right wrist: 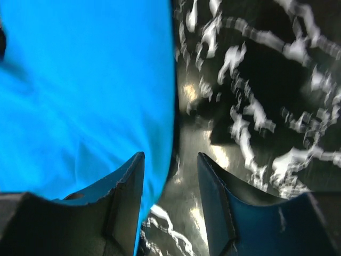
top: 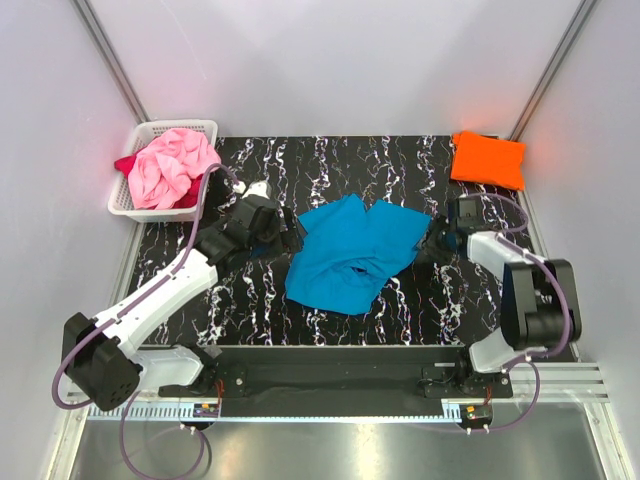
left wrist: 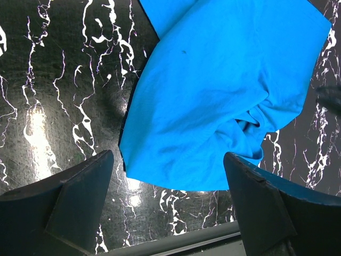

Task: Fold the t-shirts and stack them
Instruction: Flatten the tshirt out

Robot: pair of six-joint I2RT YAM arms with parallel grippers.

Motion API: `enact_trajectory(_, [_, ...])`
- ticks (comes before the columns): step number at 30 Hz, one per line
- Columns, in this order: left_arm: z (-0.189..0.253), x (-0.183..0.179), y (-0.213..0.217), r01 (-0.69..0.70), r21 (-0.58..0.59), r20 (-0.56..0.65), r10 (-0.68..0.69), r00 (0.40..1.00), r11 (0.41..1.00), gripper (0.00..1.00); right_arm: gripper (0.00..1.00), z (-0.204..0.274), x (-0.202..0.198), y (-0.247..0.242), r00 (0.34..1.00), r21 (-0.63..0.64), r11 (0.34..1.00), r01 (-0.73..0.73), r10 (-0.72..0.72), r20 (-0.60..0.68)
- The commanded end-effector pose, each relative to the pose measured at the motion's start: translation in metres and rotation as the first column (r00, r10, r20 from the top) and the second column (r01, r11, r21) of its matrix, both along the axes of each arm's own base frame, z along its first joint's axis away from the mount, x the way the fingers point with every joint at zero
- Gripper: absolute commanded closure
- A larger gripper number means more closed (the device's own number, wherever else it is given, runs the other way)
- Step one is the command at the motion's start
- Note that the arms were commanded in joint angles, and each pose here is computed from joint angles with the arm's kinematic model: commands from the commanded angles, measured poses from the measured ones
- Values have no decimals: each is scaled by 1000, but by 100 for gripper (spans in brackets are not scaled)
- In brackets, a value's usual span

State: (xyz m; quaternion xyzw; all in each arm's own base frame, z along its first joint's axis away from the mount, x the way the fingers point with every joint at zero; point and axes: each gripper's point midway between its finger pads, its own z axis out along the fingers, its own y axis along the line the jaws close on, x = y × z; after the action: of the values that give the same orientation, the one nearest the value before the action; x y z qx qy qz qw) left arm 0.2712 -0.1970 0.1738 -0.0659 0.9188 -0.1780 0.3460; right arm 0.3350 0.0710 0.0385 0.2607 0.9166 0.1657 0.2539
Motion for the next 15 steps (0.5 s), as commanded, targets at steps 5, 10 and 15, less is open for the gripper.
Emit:
enact_trajectory(5, [20, 11, -8, 6, -29, 65, -4, 998, 1000, 11, 48, 23, 97, -27, 994, -51, 996, 68, -63, 91])
enact_trajectory(10, [22, 13, -10, 21, -22, 67, -19, 998, 1000, 11, 49, 7, 135, -35, 996, -95, 994, 62, -56, 69])
enact_trajectory(15, [23, 15, -12, 28, -15, 68, -27, 997, 999, 11, 49, 1, 143, -41, 996, -124, 989, 76, -69, 60])
